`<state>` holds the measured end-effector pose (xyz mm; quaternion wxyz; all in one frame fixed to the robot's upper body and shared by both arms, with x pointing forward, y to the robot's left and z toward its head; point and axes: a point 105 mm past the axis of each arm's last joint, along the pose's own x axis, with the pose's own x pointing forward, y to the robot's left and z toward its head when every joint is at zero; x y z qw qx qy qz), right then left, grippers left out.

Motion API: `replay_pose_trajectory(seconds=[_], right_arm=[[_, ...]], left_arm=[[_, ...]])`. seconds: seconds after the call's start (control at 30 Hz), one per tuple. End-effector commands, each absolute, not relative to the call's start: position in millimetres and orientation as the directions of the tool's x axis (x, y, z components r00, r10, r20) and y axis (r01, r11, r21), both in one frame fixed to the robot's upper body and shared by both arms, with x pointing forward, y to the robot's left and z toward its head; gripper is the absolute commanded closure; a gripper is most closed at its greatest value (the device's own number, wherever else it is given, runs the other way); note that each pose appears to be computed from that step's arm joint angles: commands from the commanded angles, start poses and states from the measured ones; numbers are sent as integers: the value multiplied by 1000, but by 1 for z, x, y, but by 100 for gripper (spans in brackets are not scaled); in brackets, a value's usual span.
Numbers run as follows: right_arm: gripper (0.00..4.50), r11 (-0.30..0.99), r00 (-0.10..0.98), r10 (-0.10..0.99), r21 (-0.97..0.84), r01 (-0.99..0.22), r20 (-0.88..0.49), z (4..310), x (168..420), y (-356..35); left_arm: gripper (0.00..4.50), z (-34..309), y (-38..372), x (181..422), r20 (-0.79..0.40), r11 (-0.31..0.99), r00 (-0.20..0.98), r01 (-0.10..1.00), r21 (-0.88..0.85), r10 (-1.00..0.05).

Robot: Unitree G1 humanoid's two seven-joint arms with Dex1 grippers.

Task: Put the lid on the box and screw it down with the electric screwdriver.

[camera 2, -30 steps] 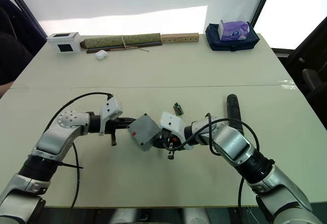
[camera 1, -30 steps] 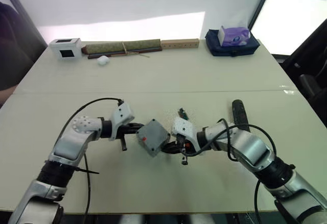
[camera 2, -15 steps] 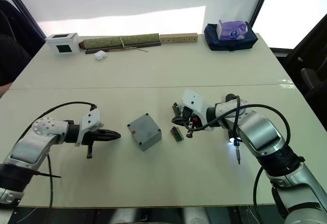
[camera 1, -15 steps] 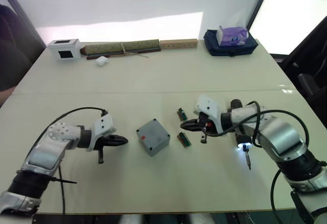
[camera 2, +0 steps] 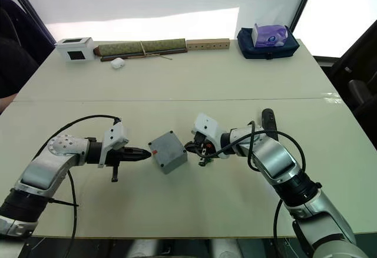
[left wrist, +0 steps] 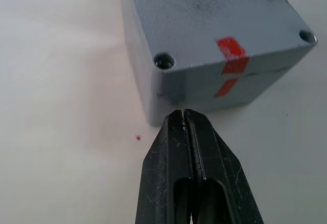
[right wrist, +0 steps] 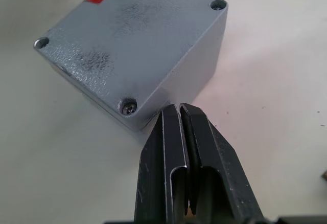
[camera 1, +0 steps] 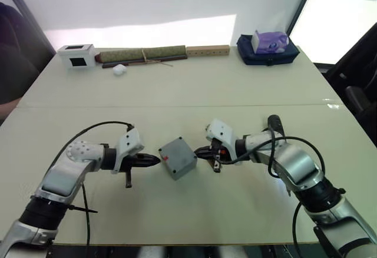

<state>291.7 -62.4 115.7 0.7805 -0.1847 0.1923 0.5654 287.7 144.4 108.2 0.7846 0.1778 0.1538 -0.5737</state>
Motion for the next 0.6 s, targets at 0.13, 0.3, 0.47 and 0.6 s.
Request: replay_pose_trajectory(seconds=[0.13,0.3,0.47,0.6], right_arm=[[446,223,221,856,-51,-973,-467,125,272,-47],[446,241,239,850,-56,-969,-470,124,272,-47],[446,270,281,837,-93,-958,-470,128,276,-55],[446,320,354,828,-153,-935,-436,140,281,-68]], left_arm=[[450,125,138,294,-408,268,306,952,148,-860],[450,126,138,291,-408,265,302,953,147,-862],[450,127,141,285,-410,264,300,954,142,-861],[450,133,145,278,-411,262,300,954,147,-861]])
